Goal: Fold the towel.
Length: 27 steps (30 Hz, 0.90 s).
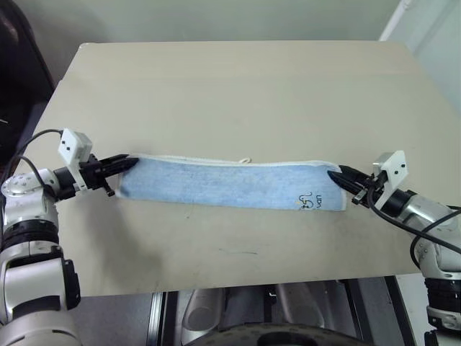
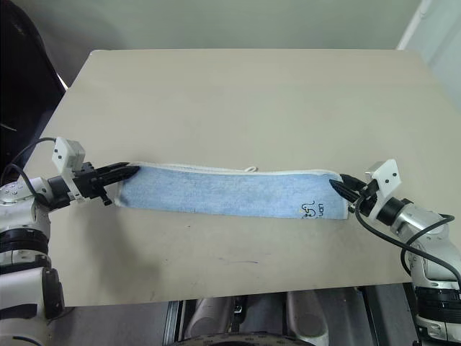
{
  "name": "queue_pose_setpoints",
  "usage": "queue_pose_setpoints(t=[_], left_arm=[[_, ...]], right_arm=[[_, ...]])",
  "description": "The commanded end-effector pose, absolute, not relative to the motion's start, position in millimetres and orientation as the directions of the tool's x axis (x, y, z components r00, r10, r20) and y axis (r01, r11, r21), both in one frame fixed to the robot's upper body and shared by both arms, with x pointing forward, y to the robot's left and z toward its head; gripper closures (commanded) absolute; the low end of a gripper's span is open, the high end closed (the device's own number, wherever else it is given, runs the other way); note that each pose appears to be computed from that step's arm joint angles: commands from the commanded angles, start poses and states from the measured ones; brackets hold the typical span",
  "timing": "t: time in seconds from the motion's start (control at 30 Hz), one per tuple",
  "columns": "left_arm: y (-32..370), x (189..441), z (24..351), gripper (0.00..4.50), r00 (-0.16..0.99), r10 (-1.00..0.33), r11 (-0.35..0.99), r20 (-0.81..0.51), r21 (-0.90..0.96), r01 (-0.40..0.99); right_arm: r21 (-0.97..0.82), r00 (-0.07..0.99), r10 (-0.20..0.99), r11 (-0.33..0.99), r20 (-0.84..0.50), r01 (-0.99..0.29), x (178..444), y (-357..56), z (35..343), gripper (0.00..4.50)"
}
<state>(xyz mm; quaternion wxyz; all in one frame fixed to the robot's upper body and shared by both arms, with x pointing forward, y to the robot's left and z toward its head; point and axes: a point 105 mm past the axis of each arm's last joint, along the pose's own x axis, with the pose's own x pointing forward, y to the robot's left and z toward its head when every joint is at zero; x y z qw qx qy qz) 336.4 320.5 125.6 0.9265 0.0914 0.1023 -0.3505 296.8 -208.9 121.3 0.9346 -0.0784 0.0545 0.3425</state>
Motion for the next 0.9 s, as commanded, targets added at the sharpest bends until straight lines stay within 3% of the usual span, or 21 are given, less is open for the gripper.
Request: queue_pose_setpoints(t=[0.03,0.23,0.3,0.5,0.6,0.7,0.9], left_arm=[[323,341,135,2.78,0.765,-0.609,0.756,-0.212,0.136,0.64],[323,348,145,0.63,0.804,-0.578,0.784,-0.137,0.181,0.594],[324,350,152,0.01,0.821,-0.562,0.798,-0.099,0.197,0.57],[336,362,186,0.01,0.893,-0.445,0.872,0.074,0.266,0.412],[333,362,194,0.01,0.881,-0.458,0.864,0.117,0.293,0.41],[307,362,208,0.01,0.794,-0.585,0.807,0.167,0.219,0.549],[234,337,210,0.01,0.546,-0.832,0.555,0.103,0.13,0.822]], right_arm=[[-0.151,0.748,0.652,0.733,-0.122,-0.663,298,-207,134,2.2],[-0.151,0.757,0.646,0.742,-0.096,-0.653,300,-211,141,0.07],[-0.144,0.769,0.634,0.756,-0.079,-0.638,302,-214,146,0.0],[0.02,0.79,0.613,0.79,-0.029,-0.612,300,-224,164,0.0],[0.085,0.799,0.602,0.796,-0.002,-0.599,297,-225,171,0.0],[0.241,0.776,0.63,0.749,0.032,-0.617,290,-213,182,0.0],[0.536,0.666,0.746,0.567,-0.013,-0.625,267,-181,179,0.0]])
